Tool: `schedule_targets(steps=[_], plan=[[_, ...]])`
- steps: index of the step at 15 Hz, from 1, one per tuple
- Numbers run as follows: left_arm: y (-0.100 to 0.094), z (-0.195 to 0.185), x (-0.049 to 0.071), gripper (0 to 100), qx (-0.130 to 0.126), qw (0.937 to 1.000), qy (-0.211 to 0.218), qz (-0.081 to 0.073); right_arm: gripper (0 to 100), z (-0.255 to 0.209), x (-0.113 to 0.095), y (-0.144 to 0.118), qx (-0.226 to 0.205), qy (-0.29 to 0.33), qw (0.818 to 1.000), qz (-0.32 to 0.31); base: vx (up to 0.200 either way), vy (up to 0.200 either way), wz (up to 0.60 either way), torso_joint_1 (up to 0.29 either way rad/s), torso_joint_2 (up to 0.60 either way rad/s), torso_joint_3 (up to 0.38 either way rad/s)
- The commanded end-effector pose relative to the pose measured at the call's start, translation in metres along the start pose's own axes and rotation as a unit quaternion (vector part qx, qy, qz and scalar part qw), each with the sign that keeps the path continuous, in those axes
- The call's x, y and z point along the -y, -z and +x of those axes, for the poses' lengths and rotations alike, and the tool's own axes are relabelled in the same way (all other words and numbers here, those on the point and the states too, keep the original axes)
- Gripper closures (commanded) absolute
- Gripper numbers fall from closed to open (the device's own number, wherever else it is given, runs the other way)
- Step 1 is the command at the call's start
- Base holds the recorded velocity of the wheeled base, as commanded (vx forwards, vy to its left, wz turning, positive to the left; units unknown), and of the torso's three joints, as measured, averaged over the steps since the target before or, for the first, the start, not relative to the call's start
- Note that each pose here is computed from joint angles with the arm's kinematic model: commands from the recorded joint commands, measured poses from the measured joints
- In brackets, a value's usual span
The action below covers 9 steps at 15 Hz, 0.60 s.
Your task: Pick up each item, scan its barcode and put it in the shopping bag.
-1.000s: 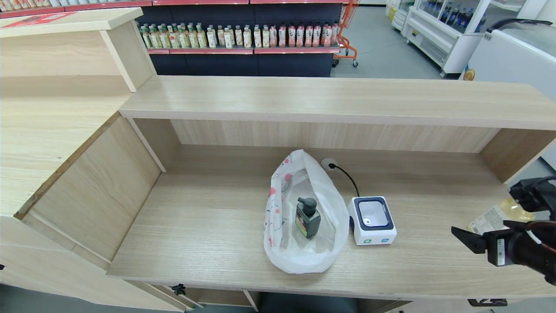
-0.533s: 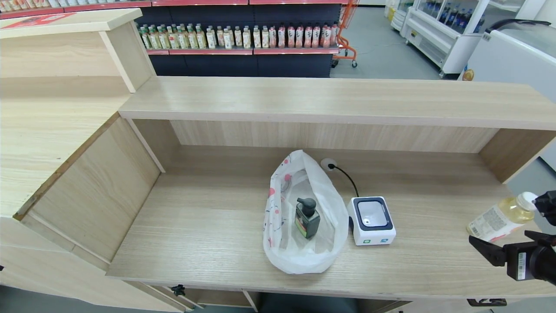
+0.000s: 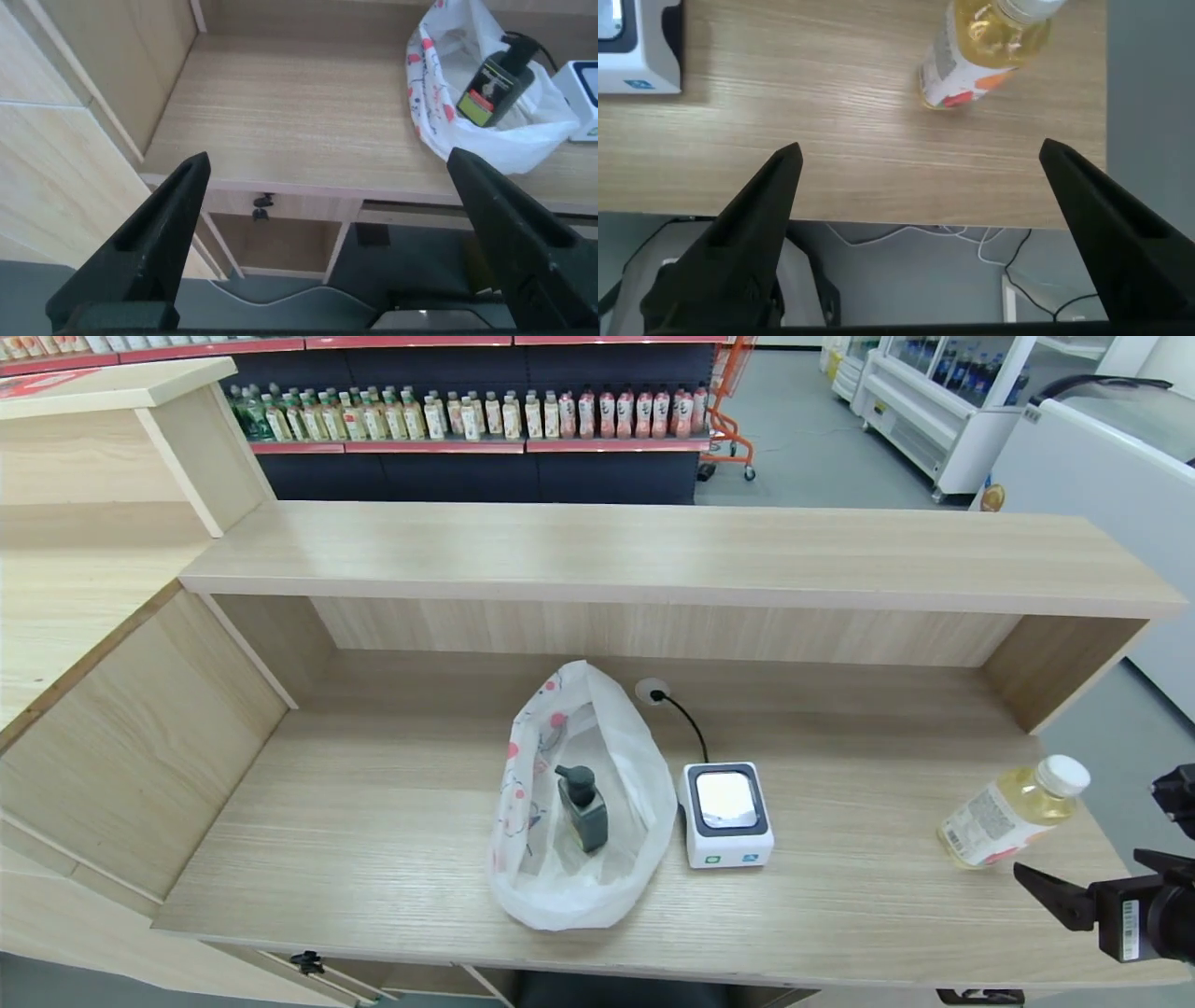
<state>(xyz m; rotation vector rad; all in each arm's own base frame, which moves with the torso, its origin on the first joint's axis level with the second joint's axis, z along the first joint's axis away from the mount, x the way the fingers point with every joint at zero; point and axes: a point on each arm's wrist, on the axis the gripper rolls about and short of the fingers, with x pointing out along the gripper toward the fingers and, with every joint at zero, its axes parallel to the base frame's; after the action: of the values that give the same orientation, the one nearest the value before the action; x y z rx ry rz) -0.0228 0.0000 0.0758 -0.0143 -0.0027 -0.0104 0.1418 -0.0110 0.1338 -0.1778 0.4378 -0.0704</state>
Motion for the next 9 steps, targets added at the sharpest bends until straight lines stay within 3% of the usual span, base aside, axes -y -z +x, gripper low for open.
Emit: schedule_targets(steps=[1,9], plan=[[0.0,0.0,0.0,0,0.0,1.0,0.0,-0.001,0,-0.0007,-0.0002,-0.0004,0.003,-0.005,1.0,0.0,-0.2,-0.2,0.0,0.027,0.01,0.002],[-0.0001,0.0001,0.0,0,-0.001,1.0,0.001,0.006,0,0.0014,-0.0009,0.0042,-0.011,-0.006,1.0,0.0,-0.2,-0.2,0.0,-0.002,0.0,0.004]])
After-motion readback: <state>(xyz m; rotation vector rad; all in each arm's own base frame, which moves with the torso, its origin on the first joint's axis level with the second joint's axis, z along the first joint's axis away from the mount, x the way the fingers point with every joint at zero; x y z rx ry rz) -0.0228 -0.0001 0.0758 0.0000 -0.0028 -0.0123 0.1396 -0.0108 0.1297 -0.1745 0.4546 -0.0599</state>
